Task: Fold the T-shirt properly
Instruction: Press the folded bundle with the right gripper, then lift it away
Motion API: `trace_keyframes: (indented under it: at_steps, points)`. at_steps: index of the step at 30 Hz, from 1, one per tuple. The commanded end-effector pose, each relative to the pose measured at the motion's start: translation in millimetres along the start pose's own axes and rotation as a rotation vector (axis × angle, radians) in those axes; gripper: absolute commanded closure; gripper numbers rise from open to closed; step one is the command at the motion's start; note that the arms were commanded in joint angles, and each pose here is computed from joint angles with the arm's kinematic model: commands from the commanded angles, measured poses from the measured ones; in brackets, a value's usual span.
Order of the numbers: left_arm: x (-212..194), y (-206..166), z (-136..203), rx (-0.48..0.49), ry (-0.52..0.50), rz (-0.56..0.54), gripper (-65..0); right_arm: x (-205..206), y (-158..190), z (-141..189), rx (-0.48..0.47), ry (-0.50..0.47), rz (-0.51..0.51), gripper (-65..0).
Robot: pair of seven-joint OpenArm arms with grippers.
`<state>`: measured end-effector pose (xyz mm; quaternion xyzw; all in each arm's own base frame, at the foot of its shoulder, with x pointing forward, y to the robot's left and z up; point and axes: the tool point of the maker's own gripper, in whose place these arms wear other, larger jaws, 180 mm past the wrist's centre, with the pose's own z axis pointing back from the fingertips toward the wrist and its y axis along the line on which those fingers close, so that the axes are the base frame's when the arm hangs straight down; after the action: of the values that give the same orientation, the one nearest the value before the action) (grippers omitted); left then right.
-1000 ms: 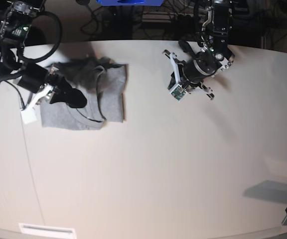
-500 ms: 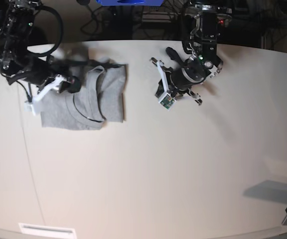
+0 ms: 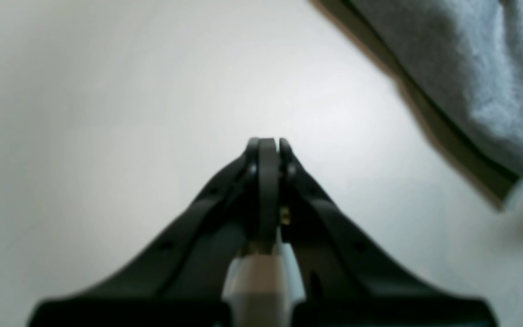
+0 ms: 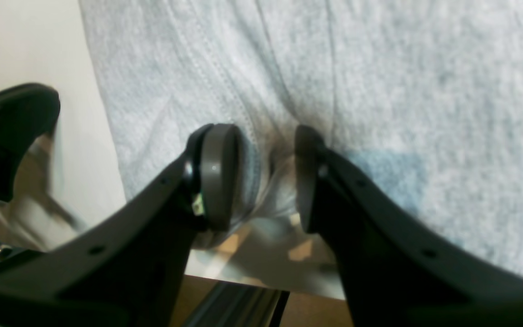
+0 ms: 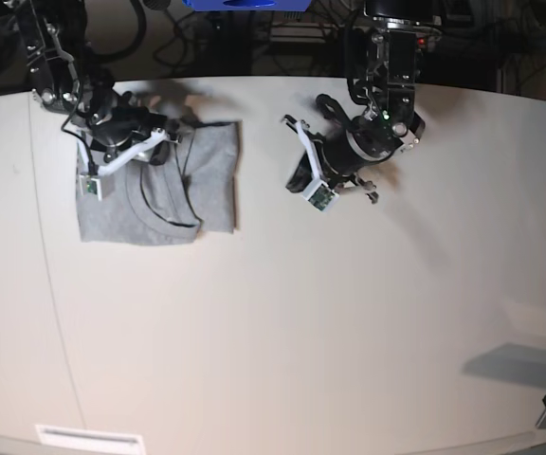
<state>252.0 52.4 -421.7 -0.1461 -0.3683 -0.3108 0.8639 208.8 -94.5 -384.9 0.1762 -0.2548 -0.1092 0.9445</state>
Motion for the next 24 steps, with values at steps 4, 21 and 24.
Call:
trace_keyframes:
  at_steps: [4, 21, 24]
  points:
    - [-61, -5, -1, -0.005, 0.247, -0.033, 0.0, -15, 27, -3, 0.064, 0.035, 0.023, -21.8]
    - [-52, -11, 10, 0.002, 0.212, -0.048, 0.0, 42, 50, -5, 0.076, -0.052, 0.019, -21.8]
    - [-53, -12, 10, -0.001, 0.216, -0.044, 0.0, 62, 79, 0, 0.179, -0.013, -0.005, -21.6]
